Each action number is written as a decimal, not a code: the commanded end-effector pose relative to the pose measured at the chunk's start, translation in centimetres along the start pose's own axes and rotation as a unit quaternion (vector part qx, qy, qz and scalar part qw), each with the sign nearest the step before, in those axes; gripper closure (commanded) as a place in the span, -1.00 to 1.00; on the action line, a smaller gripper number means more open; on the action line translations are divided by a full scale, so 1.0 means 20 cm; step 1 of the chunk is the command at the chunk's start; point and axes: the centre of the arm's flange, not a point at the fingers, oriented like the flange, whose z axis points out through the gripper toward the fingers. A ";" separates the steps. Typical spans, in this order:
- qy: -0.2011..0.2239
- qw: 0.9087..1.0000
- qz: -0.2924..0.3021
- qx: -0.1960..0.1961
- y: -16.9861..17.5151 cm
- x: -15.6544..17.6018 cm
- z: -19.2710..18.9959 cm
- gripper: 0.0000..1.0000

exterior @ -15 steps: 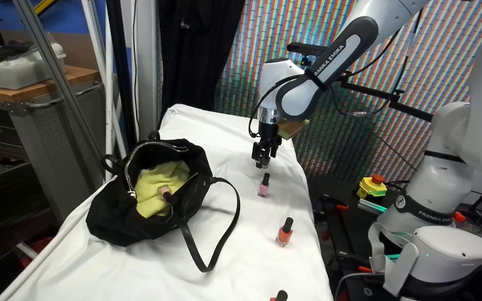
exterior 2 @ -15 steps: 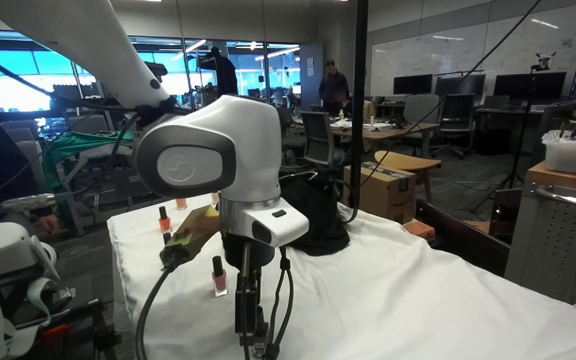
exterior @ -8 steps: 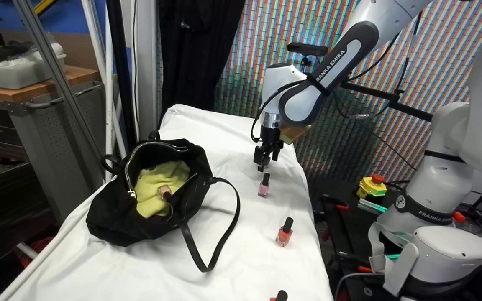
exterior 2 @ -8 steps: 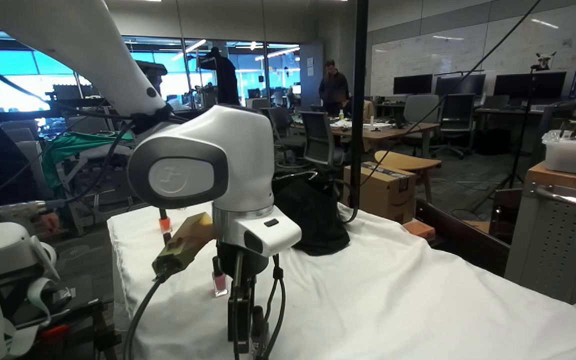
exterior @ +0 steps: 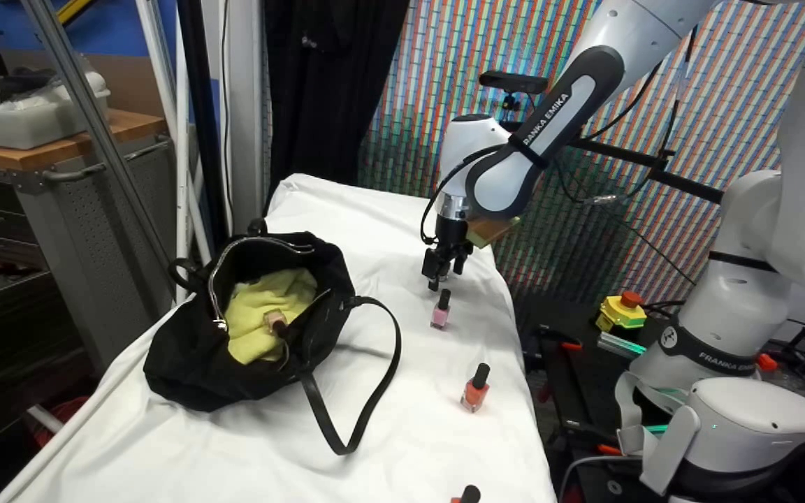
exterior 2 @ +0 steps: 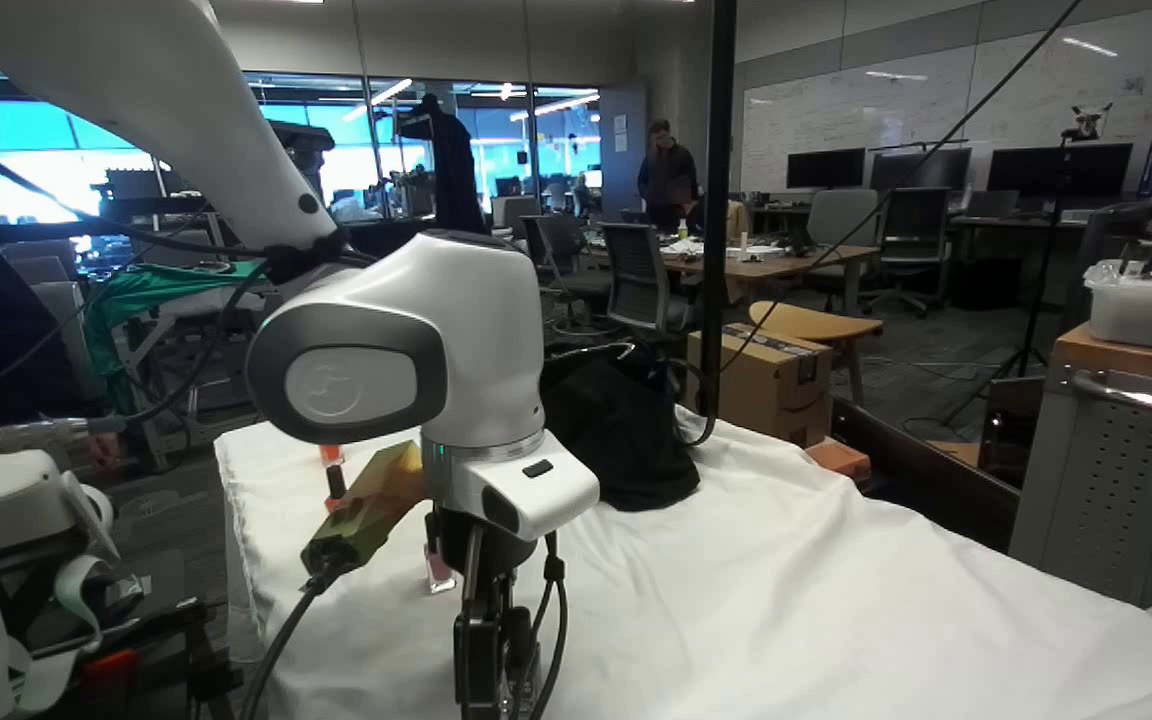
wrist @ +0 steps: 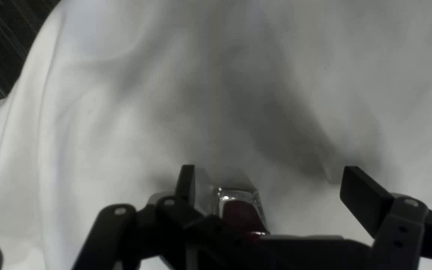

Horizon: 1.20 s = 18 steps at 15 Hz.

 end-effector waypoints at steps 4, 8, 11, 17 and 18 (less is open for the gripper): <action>0.029 1.000 0.008 0.000 0.05 -0.06 -0.10 -1.00; 0.037 0.999 0.008 -0.005 0.08 -0.05 -0.13 -1.00; 0.041 0.999 0.007 -0.004 0.09 -0.02 -0.14 -1.00; 0.043 0.999 0.004 0.004 0.09 0.02 -0.11 -1.00; 0.042 0.999 0.004 0.006 0.09 0.03 -0.09 -1.00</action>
